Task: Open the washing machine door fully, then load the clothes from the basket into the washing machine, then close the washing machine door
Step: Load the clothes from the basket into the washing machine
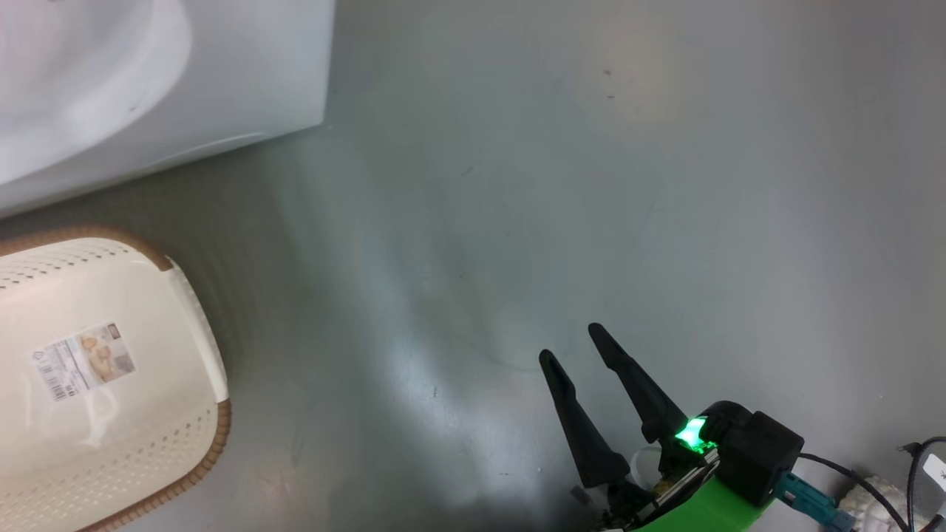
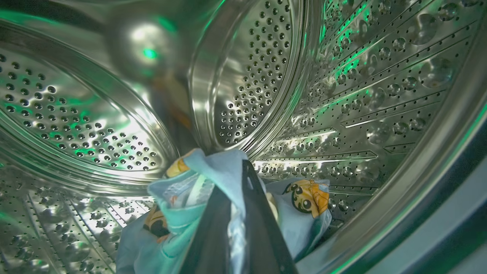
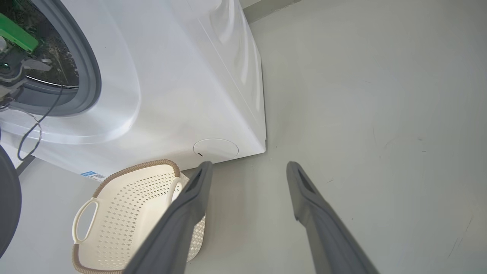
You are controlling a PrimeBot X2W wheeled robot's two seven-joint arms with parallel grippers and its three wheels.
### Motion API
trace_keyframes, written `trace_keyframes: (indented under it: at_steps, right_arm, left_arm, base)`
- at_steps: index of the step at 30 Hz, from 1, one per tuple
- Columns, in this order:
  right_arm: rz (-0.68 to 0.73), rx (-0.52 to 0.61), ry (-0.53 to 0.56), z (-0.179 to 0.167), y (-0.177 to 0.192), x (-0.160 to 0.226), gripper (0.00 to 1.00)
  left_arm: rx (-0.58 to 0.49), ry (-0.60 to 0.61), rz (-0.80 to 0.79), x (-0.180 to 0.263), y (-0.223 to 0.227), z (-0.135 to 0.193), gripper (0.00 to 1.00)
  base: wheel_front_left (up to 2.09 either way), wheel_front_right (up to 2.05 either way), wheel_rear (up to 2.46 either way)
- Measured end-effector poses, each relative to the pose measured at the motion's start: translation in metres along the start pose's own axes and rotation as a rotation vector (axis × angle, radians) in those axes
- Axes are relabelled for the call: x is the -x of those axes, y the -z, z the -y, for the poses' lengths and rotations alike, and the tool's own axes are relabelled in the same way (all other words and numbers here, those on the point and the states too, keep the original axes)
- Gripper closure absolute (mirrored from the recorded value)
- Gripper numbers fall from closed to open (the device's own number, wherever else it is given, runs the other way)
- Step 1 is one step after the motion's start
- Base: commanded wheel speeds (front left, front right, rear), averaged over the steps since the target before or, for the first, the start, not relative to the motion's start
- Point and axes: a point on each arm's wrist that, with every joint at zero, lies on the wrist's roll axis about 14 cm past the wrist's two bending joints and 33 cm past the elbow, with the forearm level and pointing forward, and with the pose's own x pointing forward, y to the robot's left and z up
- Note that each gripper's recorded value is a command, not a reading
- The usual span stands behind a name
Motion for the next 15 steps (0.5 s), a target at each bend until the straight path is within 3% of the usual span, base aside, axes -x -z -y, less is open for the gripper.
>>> trace_keyframes:
  at_steps: [15]
  right_arm:
    - [-0.050,-0.014,0.029,0.004,0.015,0.005,0.00]
  left_arm:
    - [-0.007,-0.012,0.028,-0.021,0.005,-0.019,1.00]
  base:
    - [0.00,0.00,0.00]
